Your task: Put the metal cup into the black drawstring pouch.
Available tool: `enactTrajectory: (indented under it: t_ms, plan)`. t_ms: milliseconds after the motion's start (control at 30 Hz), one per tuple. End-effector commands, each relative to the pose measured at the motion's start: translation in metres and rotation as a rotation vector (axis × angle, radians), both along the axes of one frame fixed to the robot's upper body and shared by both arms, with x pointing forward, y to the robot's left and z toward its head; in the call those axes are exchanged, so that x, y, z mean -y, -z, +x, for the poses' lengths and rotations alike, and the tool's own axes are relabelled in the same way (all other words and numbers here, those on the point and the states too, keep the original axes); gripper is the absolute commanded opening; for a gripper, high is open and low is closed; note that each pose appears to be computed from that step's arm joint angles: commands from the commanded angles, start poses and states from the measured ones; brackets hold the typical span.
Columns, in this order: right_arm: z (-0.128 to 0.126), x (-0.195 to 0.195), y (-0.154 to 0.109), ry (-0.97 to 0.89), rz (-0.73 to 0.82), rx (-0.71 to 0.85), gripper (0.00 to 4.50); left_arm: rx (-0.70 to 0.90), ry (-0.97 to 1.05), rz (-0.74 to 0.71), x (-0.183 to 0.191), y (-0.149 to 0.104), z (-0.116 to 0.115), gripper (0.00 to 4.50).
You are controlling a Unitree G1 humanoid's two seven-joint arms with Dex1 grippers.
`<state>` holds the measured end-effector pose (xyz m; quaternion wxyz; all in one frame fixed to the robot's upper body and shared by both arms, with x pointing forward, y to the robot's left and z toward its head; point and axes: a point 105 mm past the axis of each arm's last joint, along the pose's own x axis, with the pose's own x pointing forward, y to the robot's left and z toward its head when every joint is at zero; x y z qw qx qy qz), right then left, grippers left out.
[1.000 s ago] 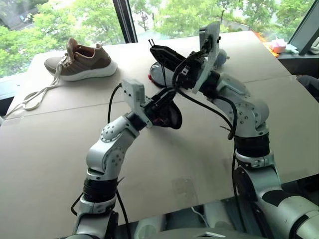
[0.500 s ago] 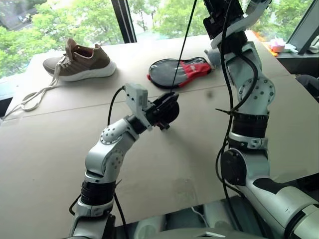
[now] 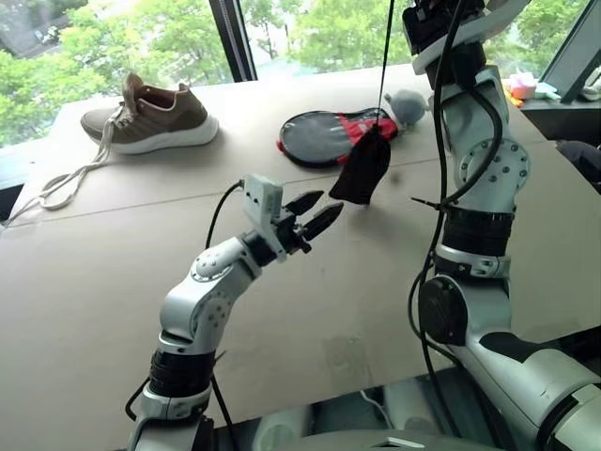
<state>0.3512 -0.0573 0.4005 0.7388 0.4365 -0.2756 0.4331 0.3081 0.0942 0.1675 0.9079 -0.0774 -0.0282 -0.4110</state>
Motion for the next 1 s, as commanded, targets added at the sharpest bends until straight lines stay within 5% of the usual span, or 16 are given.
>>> enactTrajectory:
  t_ms: [33,333,467,533,633,767,867,1000]
  plan:
    - [-0.025,-0.009,-0.013,-0.063,-0.033,0.108,0.00,0.061,-0.049,-0.042,-0.022,-0.014,-0.003,2.72]
    - [-0.064,-0.031,0.007,-0.287,-0.223,0.213,0.00,0.057,-0.318,-0.018,-0.103,-0.007,0.009,2.72]
    - [-0.060,-0.029,0.024,-0.293,-0.286,0.165,0.00,0.042,-0.355,-0.003,-0.114,-0.001,0.005,2.72]
    - [-0.053,-0.026,0.040,-0.292,-0.339,0.116,0.62,0.031,-0.356,0.004,-0.114,0.003,0.002,2.78]
    - [-0.033,-0.010,0.088,-0.223,-0.478,-0.008,1.71,-0.009,-0.363,0.017,-0.116,0.013,-0.006,2.78]
    - [-0.024,0.026,0.188,-0.142,-0.830,-0.138,1.71,-0.095,-0.378,0.143,-0.124,0.040,-0.025,2.78]
    - [-0.044,0.069,0.252,-0.132,-1.033,-0.178,1.71,-0.129,-0.370,0.258,-0.132,0.054,-0.050,2.78]
    - [-0.055,0.118,0.285,-0.096,-1.029,-0.158,1.71,-0.155,-0.347,0.359,-0.127,0.072,-0.070,2.78]
